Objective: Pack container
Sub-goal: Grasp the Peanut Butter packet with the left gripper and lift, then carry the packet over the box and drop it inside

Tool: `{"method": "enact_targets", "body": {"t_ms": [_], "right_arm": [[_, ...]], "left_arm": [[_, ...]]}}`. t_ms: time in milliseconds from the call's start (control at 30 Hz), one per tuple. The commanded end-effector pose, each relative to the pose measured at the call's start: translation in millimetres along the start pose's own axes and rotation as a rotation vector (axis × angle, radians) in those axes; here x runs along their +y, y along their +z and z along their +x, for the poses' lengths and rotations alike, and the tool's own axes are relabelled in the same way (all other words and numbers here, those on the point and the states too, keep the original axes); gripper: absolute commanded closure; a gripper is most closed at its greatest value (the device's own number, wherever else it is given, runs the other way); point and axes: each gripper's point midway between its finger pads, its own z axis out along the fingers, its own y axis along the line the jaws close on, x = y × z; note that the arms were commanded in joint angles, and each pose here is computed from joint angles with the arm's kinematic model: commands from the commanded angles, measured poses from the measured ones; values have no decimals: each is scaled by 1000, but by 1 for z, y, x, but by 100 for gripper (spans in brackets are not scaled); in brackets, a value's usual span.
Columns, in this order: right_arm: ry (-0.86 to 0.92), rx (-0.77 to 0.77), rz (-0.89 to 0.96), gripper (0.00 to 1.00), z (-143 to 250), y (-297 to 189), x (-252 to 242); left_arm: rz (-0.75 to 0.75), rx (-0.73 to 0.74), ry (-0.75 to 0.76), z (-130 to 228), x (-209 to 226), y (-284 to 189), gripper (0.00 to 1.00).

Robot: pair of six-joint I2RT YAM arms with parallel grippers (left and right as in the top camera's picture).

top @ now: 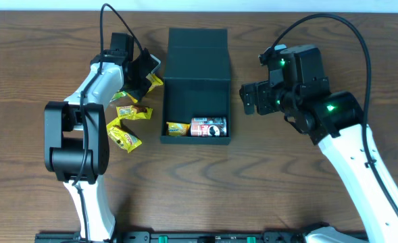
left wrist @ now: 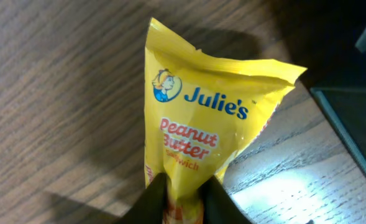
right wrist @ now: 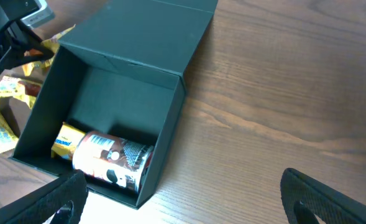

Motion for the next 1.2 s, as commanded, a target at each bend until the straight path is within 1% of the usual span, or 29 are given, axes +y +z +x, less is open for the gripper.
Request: {"method": "enact_targets", "body": {"t_ms": [0,33,167,267,333,467,567,667,767,833,900,1033,1167], "right_arm": [[16,-8,0,1,-2,-3,-1],[16,-8,0,1,-2,-3,-1],[16,-8,0,1,-2,-3,-1],[16,-8,0,1,-2,-3,-1],[16,-8,0,1,-2,-3,-1],[16,-9,9,1,-2,-3,-3],[19,-16,84,1,-3,-4,-16],[76,-19,127,1,-3,-6,-32],[171,-39,154,1,-5,-14,-54],[210,-67,142,1,-8,-25,-68],[204,-94,119,1,-10,-38,-78],[231,-118,127,1,-5,-59,-100],[272,-83,157,1,9,-66,-114]], "left_arm": [[-8,-2,-10,-1,6,0,90],[-12,-1,-11,-1,7,0,94],[-50,5,-37,-2,15,-5,94],[-85,-22,-95,-15,25,-21,94],[-104,-58,-136,-29,32,-38,94],[-143,-158,-232,-63,44,-92,94],[-144,-255,-362,-87,44,-137,94],[-67,-329,-412,-103,20,-170,94],[5,-320,-502,-108,-10,-177,94],[52,-272,-590,-107,-32,-169,94],[89,-224,-650,-107,-55,-158,94],[120,-168,-641,-116,-96,-137,94],[141,-93,-681,-118,-135,-111,94]]}}
